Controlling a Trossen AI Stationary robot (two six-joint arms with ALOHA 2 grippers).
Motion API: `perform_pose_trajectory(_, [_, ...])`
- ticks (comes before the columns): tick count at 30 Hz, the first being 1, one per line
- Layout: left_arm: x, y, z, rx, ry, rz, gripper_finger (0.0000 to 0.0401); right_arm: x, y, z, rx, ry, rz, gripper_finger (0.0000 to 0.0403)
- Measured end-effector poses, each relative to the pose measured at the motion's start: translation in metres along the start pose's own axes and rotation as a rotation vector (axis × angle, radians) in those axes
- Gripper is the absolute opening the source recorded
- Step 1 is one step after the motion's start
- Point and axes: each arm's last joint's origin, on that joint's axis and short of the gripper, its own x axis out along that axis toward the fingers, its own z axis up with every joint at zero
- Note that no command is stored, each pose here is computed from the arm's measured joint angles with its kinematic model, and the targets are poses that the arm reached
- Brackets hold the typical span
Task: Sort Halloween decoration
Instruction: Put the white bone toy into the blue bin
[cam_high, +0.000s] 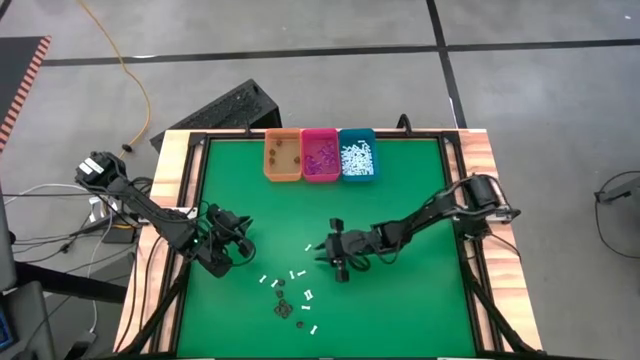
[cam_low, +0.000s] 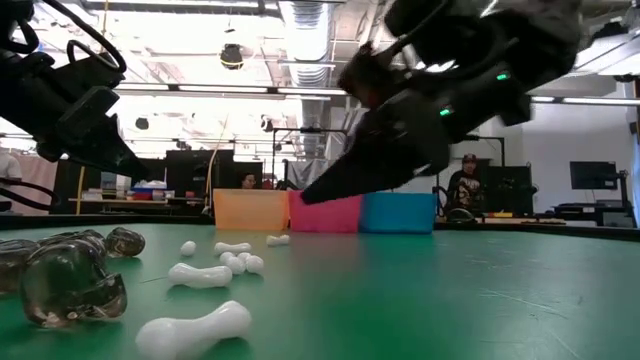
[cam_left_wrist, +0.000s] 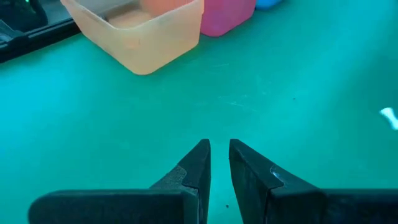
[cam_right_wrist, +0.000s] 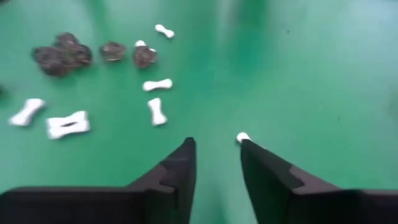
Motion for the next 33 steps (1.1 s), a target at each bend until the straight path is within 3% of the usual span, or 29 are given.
perform_pose_trajectory(4, [0.000, 0.000, 0.000, -0.001, -0.010, 0.007, 0.0051, 0.023, -0.012, 0.004, -0.068, 0.008, -0.019, 0.0194])
perform_pose_trajectory(7, [0.001, 0.001, 0.000, 0.001, -0.008, 0.011, 0.0051, 0.040, -0.022, 0.007, -0.081, 0.004, -0.002, 0.0207])
perform_pose_trajectory(13, [0.001, 0.001, 0.000, 0.008, -0.002, 0.010, 0.0051, 0.062, -0.046, 0.013, -0.099, -0.015, 0.043, 0.0200])
perform_pose_trajectory(22, [0.001, 0.002, 0.000, 0.013, -0.002, 0.015, 0.0051, 0.063, -0.090, 0.019, -0.107, -0.052, 0.109, 0.0182])
perform_pose_trajectory(33, [0.001, 0.003, 0.000, 0.018, 0.005, 0.019, 0.0051, 0.106, -0.094, 0.019, -0.118, -0.048, 0.163, 0.0174])
